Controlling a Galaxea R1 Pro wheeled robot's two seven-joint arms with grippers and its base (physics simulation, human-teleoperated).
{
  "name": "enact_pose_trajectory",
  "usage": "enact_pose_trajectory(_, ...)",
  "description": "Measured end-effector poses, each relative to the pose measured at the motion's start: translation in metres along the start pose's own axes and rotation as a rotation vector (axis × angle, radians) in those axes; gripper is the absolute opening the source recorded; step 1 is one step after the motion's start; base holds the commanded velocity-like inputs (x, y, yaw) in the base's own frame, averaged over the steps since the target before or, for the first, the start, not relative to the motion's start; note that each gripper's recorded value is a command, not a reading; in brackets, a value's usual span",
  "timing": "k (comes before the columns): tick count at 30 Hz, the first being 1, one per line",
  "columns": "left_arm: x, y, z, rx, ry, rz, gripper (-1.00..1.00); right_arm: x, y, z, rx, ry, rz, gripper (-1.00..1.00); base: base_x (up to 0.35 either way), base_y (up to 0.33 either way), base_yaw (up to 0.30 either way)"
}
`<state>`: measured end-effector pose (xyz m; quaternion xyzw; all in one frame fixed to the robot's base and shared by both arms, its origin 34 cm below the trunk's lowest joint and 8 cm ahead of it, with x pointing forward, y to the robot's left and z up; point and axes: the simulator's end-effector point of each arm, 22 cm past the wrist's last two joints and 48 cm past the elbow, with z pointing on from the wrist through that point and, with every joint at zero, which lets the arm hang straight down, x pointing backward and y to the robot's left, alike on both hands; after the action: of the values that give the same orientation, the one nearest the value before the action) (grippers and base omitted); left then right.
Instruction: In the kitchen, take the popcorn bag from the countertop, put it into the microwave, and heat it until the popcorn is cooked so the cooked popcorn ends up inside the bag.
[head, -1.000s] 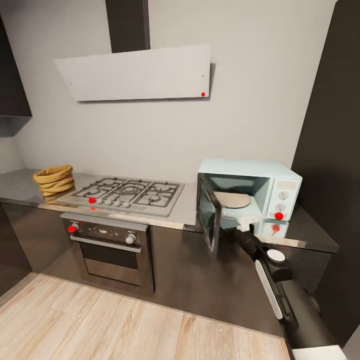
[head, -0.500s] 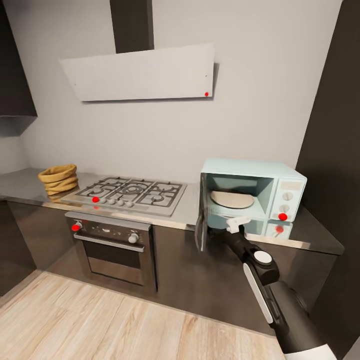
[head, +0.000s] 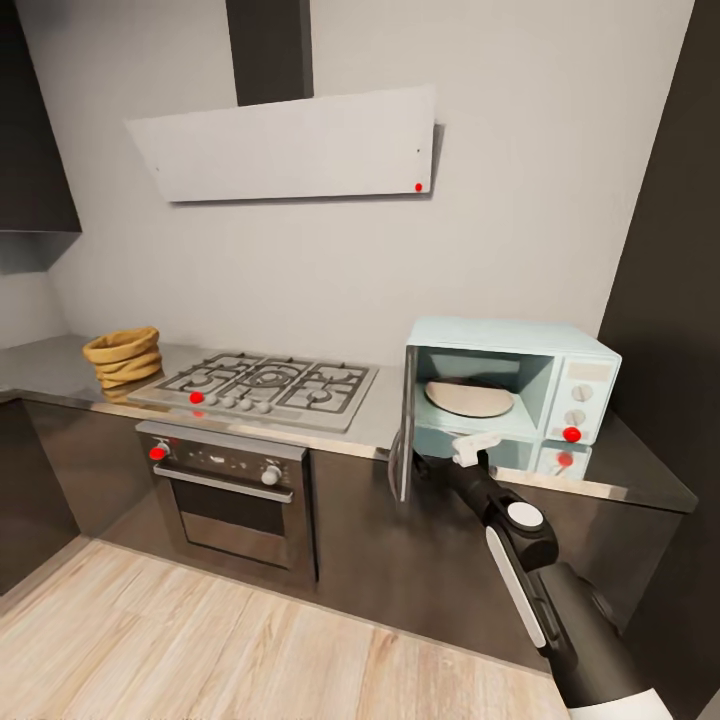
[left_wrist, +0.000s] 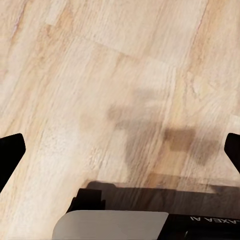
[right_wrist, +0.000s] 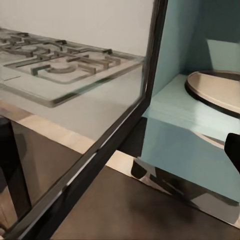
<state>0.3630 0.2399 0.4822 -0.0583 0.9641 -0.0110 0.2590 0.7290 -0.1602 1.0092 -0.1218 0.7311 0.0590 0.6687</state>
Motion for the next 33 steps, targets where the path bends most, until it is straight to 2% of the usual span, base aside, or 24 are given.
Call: enact_pose_trajectory(33, 0.0014, 0.0005, 0.0001, -0.001, 0.003, 0.000, 1.00, 0.0013, -0.0003, 0.0008, 0.000, 0.001, 0.000, 1.00, 0.000, 0.000, 0.042)
